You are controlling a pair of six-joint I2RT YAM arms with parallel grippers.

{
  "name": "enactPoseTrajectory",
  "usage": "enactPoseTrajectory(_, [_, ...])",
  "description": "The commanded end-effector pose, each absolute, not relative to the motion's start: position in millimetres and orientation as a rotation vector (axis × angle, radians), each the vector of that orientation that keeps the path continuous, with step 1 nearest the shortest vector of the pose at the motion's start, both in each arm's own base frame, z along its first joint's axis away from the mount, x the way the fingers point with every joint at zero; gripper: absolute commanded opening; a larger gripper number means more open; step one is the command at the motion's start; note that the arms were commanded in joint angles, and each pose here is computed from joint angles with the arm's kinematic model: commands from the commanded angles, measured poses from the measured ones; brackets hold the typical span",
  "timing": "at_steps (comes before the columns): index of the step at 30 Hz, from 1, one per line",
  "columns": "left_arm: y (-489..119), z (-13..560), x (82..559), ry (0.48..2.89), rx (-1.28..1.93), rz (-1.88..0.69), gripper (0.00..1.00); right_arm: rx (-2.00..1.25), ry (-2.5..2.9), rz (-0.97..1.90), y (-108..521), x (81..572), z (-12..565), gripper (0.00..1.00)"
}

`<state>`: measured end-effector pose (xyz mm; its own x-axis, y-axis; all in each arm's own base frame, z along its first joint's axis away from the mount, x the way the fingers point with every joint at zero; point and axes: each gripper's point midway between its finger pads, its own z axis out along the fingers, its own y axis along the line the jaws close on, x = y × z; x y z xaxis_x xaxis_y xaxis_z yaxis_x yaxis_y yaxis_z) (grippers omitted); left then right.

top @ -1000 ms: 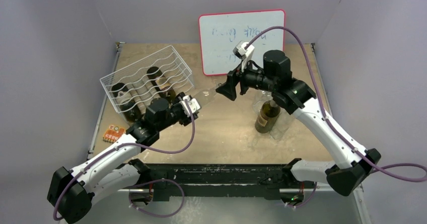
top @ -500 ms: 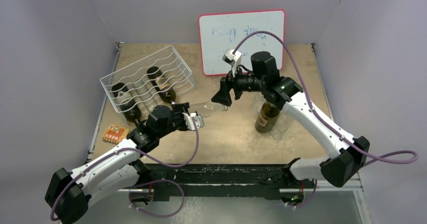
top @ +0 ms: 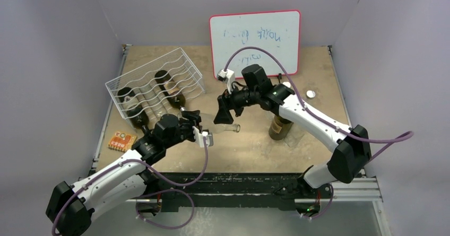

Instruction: Put the wine bottle on the wine rack

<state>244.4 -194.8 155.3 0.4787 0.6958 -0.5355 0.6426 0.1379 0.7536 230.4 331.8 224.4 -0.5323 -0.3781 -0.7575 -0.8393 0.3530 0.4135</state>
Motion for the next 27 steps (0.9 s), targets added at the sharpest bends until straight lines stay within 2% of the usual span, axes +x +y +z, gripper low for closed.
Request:
enactPoseTrajectory(1, [-206, 194, 248, 1.046, 1.501, 0.09, 0.0, -1.083, 2.068, 1.17, 341, 220, 221, 0.79])
enactPoseTrajectory(14, [-203, 189, 249, 1.058, 1.525, 0.111, 0.0, -1.149, 2.159, 1.211, 358, 202, 187, 0.72])
enactPoseTrajectory(18, [-201, 192, 251, 1.065, 1.511, 0.122, 0.0, -1.17, 2.174, 1.256, 363, 194, 182, 0.65])
enactPoseTrajectory(22, [-197, 194, 253, 1.08, 1.49, 0.142, 0.0, -1.181, 2.182, 1.301, 367, 187, 182, 0.49])
enactPoseTrajectory(23, [-197, 196, 254, 1.08, 1.48, 0.147, 0.01, -1.187, 2.185, 1.308, 368, 185, 182, 0.41])
enactPoseTrajectory(26, [-197, 196, 254, 1.084, 1.471, 0.14, 0.05, -1.175, 2.198, 1.28, 367, 189, 183, 0.08])
enactPoseTrajectory(27, [-197, 196, 254, 1.085, 1.47, 0.137, 0.09, -1.162, 2.2, 1.255, 367, 192, 183, 0.0])
